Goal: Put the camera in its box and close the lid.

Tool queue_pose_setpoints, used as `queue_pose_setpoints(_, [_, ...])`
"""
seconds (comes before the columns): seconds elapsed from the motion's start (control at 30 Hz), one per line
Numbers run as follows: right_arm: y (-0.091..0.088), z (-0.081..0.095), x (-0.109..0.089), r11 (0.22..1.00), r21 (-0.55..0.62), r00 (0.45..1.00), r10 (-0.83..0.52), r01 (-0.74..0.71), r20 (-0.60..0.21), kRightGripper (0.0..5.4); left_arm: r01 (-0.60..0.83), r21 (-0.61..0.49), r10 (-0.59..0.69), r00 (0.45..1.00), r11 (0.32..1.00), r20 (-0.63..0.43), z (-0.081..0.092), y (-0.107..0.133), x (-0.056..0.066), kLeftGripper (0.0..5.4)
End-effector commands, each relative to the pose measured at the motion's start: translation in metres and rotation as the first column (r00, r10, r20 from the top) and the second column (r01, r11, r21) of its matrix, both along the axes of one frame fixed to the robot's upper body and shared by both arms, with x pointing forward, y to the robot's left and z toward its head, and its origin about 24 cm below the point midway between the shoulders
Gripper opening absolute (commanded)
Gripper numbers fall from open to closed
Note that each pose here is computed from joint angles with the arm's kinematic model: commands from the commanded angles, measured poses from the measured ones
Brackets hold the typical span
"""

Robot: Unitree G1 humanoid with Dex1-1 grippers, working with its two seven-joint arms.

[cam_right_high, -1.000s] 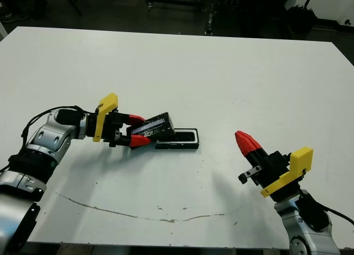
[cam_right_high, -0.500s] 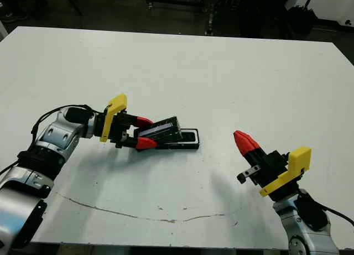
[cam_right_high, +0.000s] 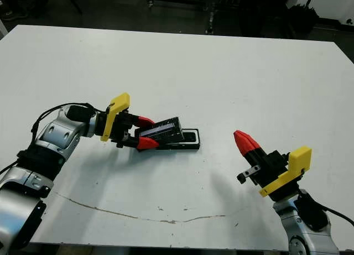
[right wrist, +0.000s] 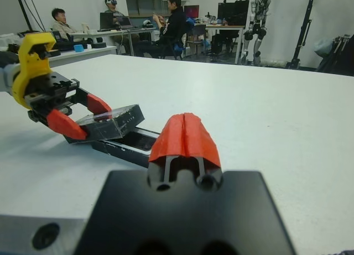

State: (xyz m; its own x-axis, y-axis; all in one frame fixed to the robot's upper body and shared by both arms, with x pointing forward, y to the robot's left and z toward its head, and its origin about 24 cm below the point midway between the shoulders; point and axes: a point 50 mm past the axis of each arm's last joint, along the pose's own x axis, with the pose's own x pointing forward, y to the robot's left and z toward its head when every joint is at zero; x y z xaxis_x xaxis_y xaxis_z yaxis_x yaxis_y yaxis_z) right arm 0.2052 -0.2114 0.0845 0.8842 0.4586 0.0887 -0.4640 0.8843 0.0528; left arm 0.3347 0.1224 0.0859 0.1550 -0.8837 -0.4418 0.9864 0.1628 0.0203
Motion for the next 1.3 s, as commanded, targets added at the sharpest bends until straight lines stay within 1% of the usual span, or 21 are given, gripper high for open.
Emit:
queue_pose_setpoints(0.03, [-0.003, -0.001, -0.001, 1.000, -0.016, 1.000, -0.016, 0.016, -0.008, 0.00, 0.006, 0.091, -0.004, 1.000, 0.996, -0.028, -0.023, -0.009, -0.003, 3.15])
queue_pose_setpoints(0.13, [-0.003, -0.001, -0.002, 1.000, -0.026, 1.000, -0.016, 0.016, 0.000, 0.00, 0.020, 0.113, -0.018, 1.000, 0.993, -0.020, -0.026, -0.015, -0.001, 3.15])
queue_pose_setpoints(0.33, [-0.003, -0.001, -0.002, 1.000, -0.024, 1.000, -0.010, 0.010, 0.000, 0.00, 0.085, 0.126, -0.088, 0.996, 0.988, 0.023, -0.029, -0.029, -0.002, 3.15])
queue_pose_setpoints(0.6, [-0.003, 0.000, -0.002, 1.000, -0.011, 1.000, -0.008, 0.008, -0.004, 0.00, 0.116, 0.092, -0.116, 0.993, 0.989, 0.004, -0.031, -0.037, -0.004, 3.15])
queue_pose_setpoints(0.8, [-0.003, 0.001, -0.001, 1.000, -0.015, 1.000, -0.006, 0.006, -0.004, 0.00, 0.121, 0.065, -0.119, 0.992, 0.990, -0.035, -0.033, -0.044, -0.004, 3.15])
queue_pose_setpoints(1.03, [-0.003, 0.000, -0.001, 1.000, -0.020, 1.000, -0.008, 0.008, 0.000, 0.00, 0.144, 0.039, -0.142, 0.988, 0.989, -0.061, -0.033, -0.062, -0.005, 3.15])
queue_pose_setpoints(1.13, [-0.004, 0.000, -0.001, 1.000, -0.013, 1.000, -0.008, 0.008, -0.003, 0.00, 0.161, 0.011, -0.160, 0.986, 0.987, -0.055, -0.034, -0.074, -0.006, 3.15])
queue_pose_setpoints(1.3, [-0.005, 0.001, -0.001, 1.000, -0.015, 1.000, -0.013, 0.013, -0.002, 0.00, 0.203, 0.004, -0.203, 0.979, 0.979, -0.034, -0.037, -0.093, -0.010, 3.15])
